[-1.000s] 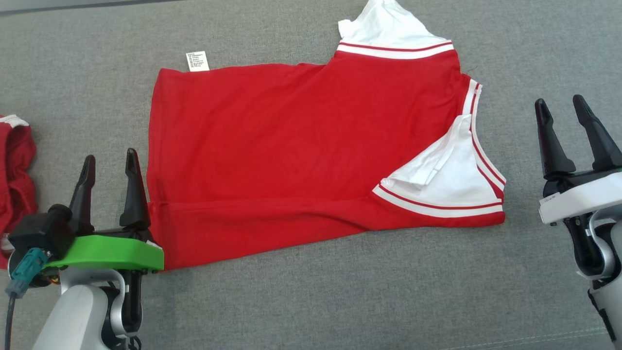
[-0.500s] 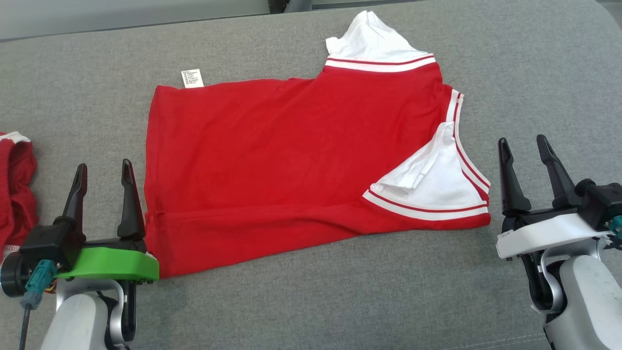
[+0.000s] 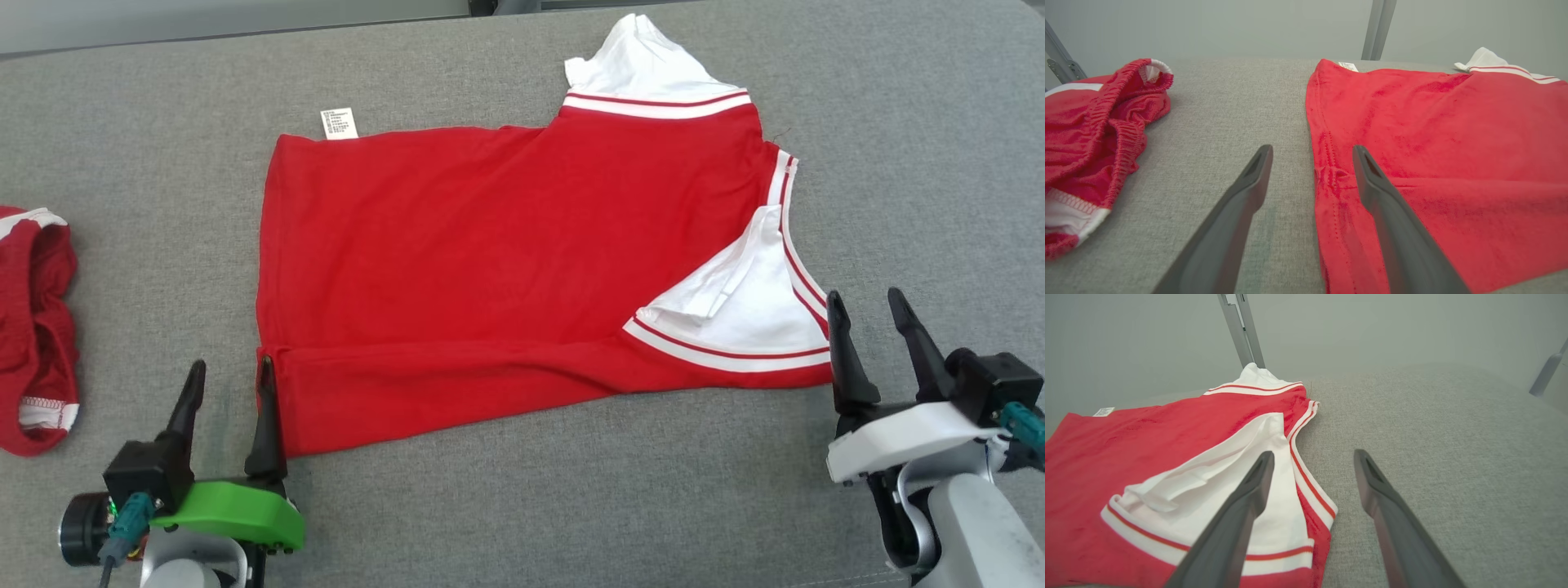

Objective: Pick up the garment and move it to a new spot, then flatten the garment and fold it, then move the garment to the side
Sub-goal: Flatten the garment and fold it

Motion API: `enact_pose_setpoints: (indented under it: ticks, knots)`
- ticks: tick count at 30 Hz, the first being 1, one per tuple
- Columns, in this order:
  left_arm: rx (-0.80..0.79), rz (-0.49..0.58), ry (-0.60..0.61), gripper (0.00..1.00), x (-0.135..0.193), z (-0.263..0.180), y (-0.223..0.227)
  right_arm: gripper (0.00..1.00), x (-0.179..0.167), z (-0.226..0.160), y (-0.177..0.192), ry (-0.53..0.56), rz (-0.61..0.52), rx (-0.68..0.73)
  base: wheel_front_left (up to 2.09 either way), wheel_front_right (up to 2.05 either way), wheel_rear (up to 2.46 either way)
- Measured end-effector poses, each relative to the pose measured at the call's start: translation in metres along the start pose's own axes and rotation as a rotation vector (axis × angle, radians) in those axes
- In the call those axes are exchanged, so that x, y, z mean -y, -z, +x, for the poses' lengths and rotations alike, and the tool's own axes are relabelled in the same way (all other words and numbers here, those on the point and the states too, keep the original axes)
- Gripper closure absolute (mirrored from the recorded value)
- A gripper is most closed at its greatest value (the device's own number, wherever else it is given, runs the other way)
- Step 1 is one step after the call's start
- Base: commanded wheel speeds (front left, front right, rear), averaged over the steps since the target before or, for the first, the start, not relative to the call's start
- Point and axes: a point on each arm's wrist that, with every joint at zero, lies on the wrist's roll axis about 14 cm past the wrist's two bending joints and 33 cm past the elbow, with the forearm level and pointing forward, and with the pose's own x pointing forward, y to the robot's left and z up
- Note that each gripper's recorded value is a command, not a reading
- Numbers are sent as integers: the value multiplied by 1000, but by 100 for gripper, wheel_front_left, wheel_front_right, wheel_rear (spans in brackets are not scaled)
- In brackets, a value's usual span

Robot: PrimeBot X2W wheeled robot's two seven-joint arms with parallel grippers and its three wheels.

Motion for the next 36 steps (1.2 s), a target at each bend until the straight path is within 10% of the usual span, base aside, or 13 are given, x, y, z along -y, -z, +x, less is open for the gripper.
enact_pose_setpoints:
  ticks: [18,19,20,36]
  knots:
    - [-354,-119,41,0,13,-29,80,0,-7,-25,74,11,77,-249,0,0,0]
    - [-357,-120,44,37,13,-28,80,18,-7,-24,76,8,78,-256,0,0,0]
    - [-368,-125,52,100,15,-28,81,100,-7,-24,76,6,81,-257,0,0,0]
    - [-399,-132,91,100,12,-31,61,100,-9,-25,62,-15,122,-241,0,0,0]
